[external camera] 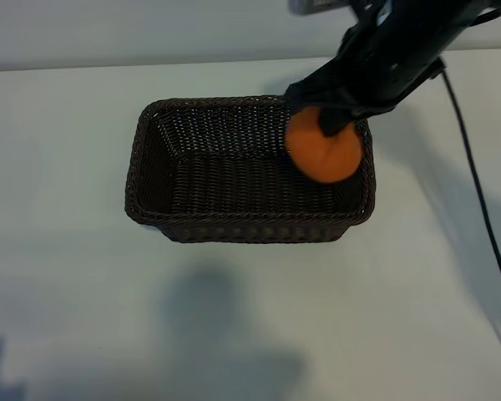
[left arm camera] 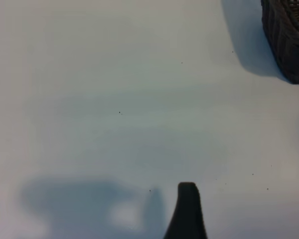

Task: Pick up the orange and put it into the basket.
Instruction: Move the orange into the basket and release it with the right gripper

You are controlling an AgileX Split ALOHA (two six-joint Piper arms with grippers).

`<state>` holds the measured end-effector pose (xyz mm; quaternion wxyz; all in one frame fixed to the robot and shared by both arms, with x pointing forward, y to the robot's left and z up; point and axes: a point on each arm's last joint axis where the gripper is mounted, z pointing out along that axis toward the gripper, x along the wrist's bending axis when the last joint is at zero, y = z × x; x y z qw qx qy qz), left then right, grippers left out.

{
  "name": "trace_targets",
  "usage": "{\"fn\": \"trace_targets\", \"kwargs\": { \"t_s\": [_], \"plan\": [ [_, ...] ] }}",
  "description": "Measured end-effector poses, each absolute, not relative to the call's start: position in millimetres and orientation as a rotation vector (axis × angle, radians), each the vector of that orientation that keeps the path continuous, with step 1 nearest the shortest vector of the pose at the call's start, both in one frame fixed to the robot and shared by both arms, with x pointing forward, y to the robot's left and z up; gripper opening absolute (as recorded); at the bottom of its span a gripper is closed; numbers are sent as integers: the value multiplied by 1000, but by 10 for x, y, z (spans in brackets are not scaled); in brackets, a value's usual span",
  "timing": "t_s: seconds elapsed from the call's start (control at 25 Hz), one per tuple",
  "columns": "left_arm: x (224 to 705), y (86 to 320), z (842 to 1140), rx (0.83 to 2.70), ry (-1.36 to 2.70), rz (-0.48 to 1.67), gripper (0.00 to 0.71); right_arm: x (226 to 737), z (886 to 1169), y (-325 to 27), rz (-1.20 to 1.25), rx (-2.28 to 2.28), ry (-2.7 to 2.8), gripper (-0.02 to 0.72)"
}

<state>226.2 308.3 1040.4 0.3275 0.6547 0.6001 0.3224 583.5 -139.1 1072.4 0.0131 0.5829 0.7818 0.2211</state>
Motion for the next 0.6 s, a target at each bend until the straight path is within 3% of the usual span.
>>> {"fn": "trace_targets", "kwargs": {
  "t_s": [0.6],
  "plan": [
    [2262,3083,10404,1714,1572,844,592,6150,9764,-1039,539,1824,2516,80]
  ]
}}
